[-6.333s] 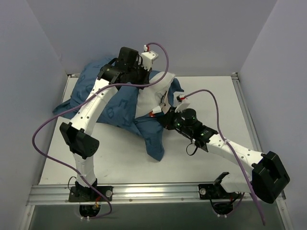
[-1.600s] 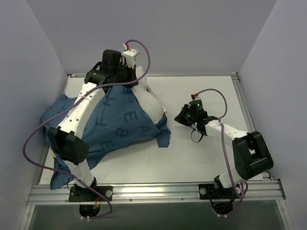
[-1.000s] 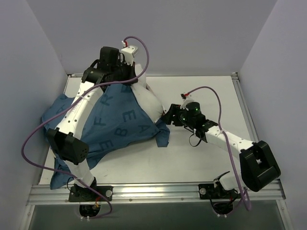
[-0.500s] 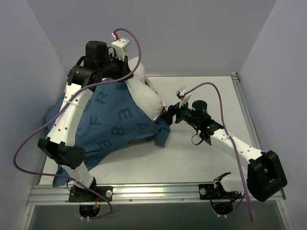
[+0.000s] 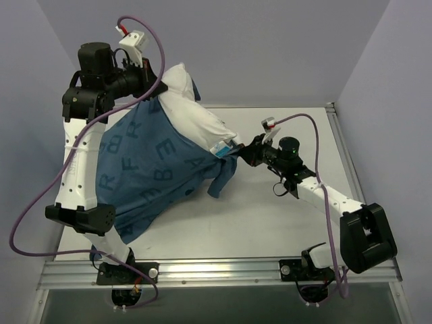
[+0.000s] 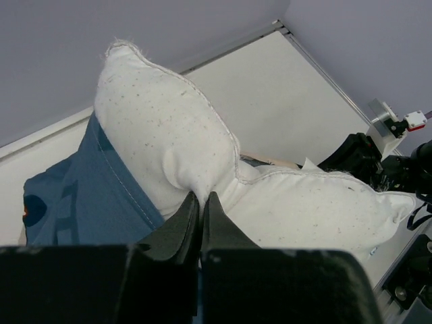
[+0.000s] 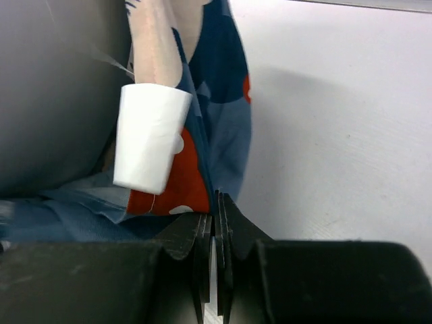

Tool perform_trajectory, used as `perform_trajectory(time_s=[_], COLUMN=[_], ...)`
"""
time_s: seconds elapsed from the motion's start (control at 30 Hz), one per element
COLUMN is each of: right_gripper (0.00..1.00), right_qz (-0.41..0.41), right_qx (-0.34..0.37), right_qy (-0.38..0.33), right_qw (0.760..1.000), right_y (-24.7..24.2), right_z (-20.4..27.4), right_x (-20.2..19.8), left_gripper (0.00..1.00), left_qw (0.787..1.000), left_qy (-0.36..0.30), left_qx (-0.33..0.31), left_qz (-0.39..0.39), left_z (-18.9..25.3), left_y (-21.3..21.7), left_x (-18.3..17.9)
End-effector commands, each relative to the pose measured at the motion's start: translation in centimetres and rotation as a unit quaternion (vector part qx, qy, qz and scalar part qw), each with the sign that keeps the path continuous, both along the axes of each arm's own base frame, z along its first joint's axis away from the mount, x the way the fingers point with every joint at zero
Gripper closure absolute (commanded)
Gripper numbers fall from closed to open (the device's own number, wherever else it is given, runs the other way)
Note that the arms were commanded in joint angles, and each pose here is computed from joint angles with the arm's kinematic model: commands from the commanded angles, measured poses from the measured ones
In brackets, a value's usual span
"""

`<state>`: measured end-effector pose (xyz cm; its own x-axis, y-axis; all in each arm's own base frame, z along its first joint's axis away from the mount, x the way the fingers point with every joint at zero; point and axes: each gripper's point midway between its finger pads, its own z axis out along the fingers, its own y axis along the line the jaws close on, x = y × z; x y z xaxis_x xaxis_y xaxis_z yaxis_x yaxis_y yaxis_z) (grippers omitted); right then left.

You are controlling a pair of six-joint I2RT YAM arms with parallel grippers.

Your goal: Remove the pillowcase from the pillow

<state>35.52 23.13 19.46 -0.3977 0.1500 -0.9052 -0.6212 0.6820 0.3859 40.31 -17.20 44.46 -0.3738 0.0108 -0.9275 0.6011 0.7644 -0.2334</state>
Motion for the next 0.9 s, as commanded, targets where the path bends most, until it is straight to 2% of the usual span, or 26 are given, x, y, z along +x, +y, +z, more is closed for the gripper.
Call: perform_trajectory(time_s=[0.0, 0.2, 0.23, 0.27, 0.3, 0.33, 0.37, 0.4, 0.43, 0.5, 0.53, 0.63, 0.67, 0.87], right_gripper=[1.00, 1.00, 0.94, 0.79, 0.52, 0.45, 0.37, 0.19, 0.13, 0.07, 0.07, 0.07, 0.01, 0.00], right_qz=[-0.034, -0.012, -0.008, -0.007, -0.012, -0.022, -0.036, -0.076, -0.090, -0.100, -0.097, -0.071, -0.062, 0.039], right_qx=[0.052, 0.054, 0.051, 0.045, 0.031, 0.031, 0.007, -0.004, -0.002, -0.006, -0.002, -0.020, -0.011, 0.032], right_qy=[-0.006, 0.076, 0.079, 0.081, 0.101, 0.081, 0.094, 0.084, 0.060, 0.033, 0.008, 0.009, 0.001, -0.026], right_qw=[0.998, 0.996, 0.996, 0.996, 0.994, 0.996, 0.995, 0.993, 0.994, 0.994, 0.995, 0.997, 0.998, 0.998], right_y=[-1.6, 0.0, 0.3, 0.2, -0.1, -0.6, -1.5, -3.2, -4.2, -5.9, -6.1, -5.8, -5.3, 1.7], right_z=[1.5, -2.9, -2.7, -2.6, -3.1, -0.8, -1.0, 0.0, 2.5, 6.3, 9.3, 11.5, 13.2, 16.6], right_x=[-0.1, -1.6, -1.6, -1.6, -1.9, -1.4, -1.6, -0.7, -0.8, -0.6, -0.3, -0.7, -0.7, -2.7], left_gripper=[0.98, 0.98, 0.98, 0.98, 0.98, 0.98, 0.98, 0.98, 0.98, 0.98, 0.98, 0.98, 0.98, 0.98], left_qw=[0.993, 0.994, 0.995, 0.995, 0.997, 0.997, 0.997, 0.998, 0.998, 0.998, 0.998, 0.997, 0.997, 0.997], left_qy=[-0.111, -0.088, -0.083, -0.081, -0.067, -0.064, -0.065, -0.054, -0.051, -0.039, -0.040, -0.037, -0.037, -0.040], left_qx=[-0.034, -0.052, -0.051, -0.045, -0.038, -0.034, -0.025, -0.018, -0.016, -0.008, -0.004, 0.002, 0.002, 0.000], left_qz=[-0.010, -0.026, -0.026, -0.026, -0.026, -0.027, -0.030, -0.028, -0.036, -0.048, -0.052, -0.063, -0.065, -0.072], left_z=[7.6, 6.6, 6.2, 5.6, 4.3, 3.8, 3.2, 2.1, 1.7, 0.4, 0.1, -0.4, -0.5, -0.1], left_y=[0.9, -0.1, -0.3, -0.5, -1.1, -1.4, -1.7, -2.0, -2.7, -3.9, -4.3, -5.4, -5.6, -6.2], left_x=[-2.1, -2.0, -1.8, -1.6, -1.2, -1.1, -1.0, -0.7, -0.9, -0.9, -1.0, -1.3, -1.4, -1.8])
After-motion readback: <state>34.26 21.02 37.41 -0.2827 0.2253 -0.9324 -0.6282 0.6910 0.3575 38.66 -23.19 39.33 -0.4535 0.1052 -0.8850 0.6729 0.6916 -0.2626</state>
